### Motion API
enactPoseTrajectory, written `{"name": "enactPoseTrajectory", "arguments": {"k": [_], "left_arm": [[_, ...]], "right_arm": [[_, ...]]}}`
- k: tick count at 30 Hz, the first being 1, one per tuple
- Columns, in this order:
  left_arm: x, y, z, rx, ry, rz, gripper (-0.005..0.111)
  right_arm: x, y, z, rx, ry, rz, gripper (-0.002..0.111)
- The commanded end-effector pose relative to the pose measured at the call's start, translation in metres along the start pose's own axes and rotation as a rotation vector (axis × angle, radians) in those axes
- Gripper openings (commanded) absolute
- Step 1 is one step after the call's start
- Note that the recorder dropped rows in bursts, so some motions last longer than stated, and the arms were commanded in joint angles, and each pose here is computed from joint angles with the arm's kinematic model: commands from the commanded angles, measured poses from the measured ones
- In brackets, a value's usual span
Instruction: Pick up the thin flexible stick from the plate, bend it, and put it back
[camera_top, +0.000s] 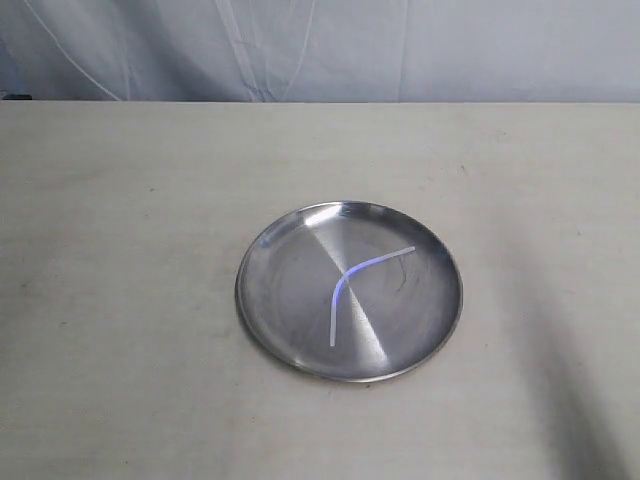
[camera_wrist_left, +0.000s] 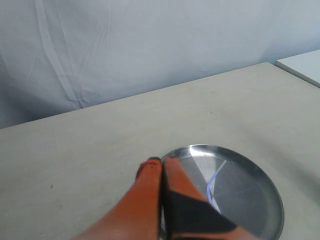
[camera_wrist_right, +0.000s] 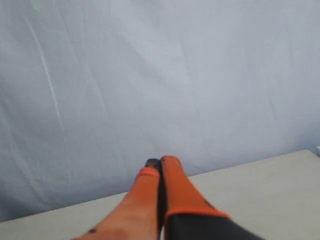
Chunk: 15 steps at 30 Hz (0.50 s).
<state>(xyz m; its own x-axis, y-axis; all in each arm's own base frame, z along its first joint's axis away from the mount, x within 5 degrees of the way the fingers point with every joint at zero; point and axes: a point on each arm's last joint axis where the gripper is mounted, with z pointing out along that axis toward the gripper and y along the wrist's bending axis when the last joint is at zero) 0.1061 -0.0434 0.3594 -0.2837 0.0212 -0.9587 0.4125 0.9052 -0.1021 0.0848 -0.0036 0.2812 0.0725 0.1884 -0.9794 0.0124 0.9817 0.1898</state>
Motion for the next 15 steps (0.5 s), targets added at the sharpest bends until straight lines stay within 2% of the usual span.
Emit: {"name": "enactPoseTrajectory", "arguments": {"k": [1,5,9,15], "left_arm": [[0.0,0.0,-0.001,-0.007,-0.01,-0.002,0.0],[0.0,0.0,-0.001,-0.007,-0.01,-0.002,0.0],[0.0,0.001,-0.001,-0.007,-0.011,-0.002,0.0],[0.0,0.001,-0.001,-0.007,-0.011,-0.002,0.0]], "right_arm": [[0.017,-0.01,-0.018,0.034,-0.056,-0.054,-0.001],[0.021,-0.01,-0.023,0.013,-0.081,-0.123,-0.001],[0.026,-0.002,-0.023,-0.077,-0.083,-0.206,-0.001],[0.056,0.002,-0.023,-0.158,0.065,-0.155,-0.001]]}}
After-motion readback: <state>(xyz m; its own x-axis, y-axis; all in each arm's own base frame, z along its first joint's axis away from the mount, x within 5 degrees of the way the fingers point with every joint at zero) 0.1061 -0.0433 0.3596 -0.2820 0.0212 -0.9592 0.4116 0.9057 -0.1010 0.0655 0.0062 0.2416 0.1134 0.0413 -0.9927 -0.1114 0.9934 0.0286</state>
